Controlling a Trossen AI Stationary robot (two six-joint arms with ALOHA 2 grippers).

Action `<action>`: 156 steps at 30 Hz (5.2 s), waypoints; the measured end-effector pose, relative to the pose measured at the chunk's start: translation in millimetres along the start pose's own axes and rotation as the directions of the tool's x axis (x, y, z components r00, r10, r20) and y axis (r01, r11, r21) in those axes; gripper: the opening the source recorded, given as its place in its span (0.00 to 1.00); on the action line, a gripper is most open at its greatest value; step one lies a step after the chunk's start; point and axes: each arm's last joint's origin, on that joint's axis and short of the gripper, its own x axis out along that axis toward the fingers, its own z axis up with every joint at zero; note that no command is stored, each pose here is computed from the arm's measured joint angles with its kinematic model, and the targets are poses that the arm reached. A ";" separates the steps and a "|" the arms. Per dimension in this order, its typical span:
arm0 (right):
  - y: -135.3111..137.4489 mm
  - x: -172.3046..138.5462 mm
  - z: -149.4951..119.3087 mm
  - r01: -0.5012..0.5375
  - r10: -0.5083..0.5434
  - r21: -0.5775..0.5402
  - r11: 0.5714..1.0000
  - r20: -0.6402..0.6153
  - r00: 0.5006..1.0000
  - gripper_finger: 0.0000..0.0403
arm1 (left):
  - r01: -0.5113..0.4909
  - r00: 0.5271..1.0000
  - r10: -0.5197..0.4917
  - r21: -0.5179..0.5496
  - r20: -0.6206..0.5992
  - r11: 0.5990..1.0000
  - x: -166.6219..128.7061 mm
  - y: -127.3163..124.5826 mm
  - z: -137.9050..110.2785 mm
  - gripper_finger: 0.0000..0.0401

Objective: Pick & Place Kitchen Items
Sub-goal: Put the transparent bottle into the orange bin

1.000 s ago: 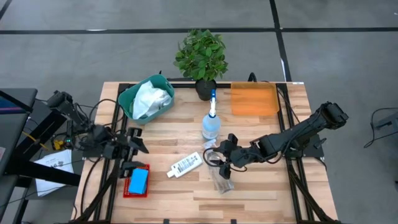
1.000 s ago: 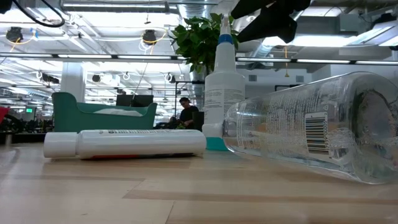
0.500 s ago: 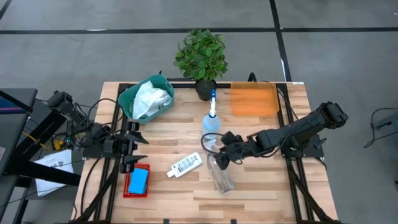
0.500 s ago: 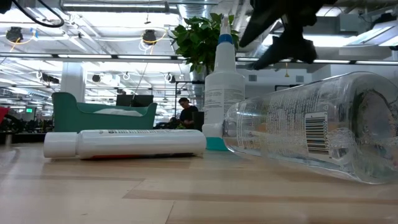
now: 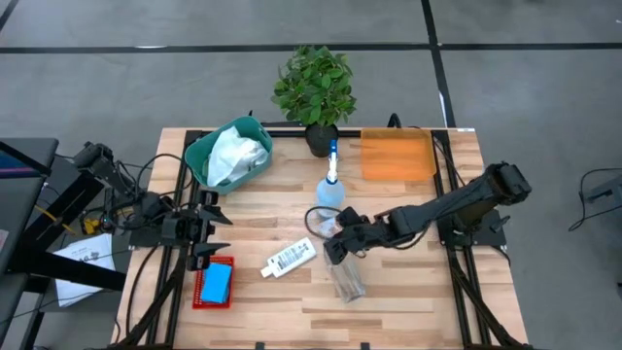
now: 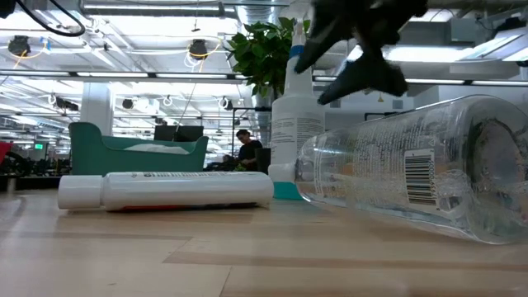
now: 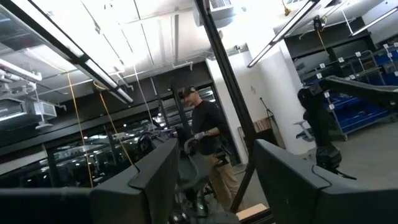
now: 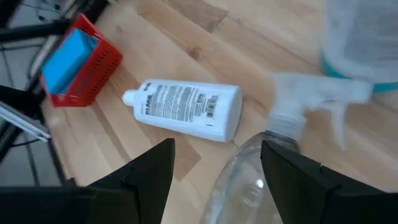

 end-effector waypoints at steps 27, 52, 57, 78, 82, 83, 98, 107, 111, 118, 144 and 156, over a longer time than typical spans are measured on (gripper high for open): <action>21.1 78.9 12.8 0.494 -0.504 -0.100 0.864 -0.126 0.855 0.66 | 0.126 0.990 -0.124 -0.019 0.073 0.992 -0.8 -4.7 2.7 0.51; 7.0 94.7 4.5 0.511 -0.517 -0.081 0.856 -0.129 0.846 0.66 | 0.128 0.989 -0.126 -0.016 0.073 0.992 -0.9 -4.9 2.7 0.51; -1.0 106.6 0.8 0.541 -0.549 -0.094 0.836 -0.146 0.823 0.65 | 0.129 0.989 -0.127 -0.016 0.073 0.992 -0.9 -4.9 2.7 0.51; 15.3 99.8 -11.1 0.499 -0.514 -0.128 0.857 -0.137 0.847 0.33 | 0.129 0.989 -0.127 -0.016 0.072 0.992 -0.9 -5.0 2.5 0.51; 39.0 89.0 -18.5 0.443 -0.464 -0.180 0.878 -0.097 0.880 0.35 | 0.128 0.989 -0.127 -0.015 0.072 0.992 -0.9 -4.9 2.6 0.51; 44.9 85.7 -20.5 0.430 -0.452 -0.191 0.882 -0.089 0.888 0.36 | 0.128 0.989 -0.127 -0.016 0.072 0.992 -0.9 -4.9 2.6 0.51; 99.9 2.0 -28.5 0.442 -0.376 -0.276 0.853 0.263 0.889 0.33 | 0.127 0.990 -0.126 -0.016 0.071 0.992 -0.9 -4.9 2.5 0.51; 107.1 -16.2 -31.7 0.535 -0.304 -0.211 0.818 0.632 0.713 0.33 | 0.127 0.989 -0.126 -0.015 0.071 0.992 -0.9 -4.9 2.5 0.51; 104.2 -20.2 -37.3 0.554 -0.292 -0.175 0.814 0.701 0.651 0.33 | 0.128 0.989 -0.126 -0.016 0.071 0.992 -0.9 -4.9 2.5 0.51; 86.3 -30.0 -56.2 0.511 -0.214 -0.106 0.853 0.822 0.528 0.33 | 0.128 0.989 -0.127 -0.015 0.071 0.992 -0.9 -5.0 2.4 0.51; 31.1 1.0 -92.5 0.471 -0.146 -0.114 0.875 0.865 0.480 0.34 | 0.128 0.989 -0.126 -0.015 0.071 0.992 -0.9 -5.0 2.4 0.51; 26.7 8.2 -78.6 0.510 -0.194 -0.081 0.857 0.865 0.463 0.33 | 0.128 0.989 -0.126 -0.015 0.070 0.992 -0.9 -5.0 2.4 0.51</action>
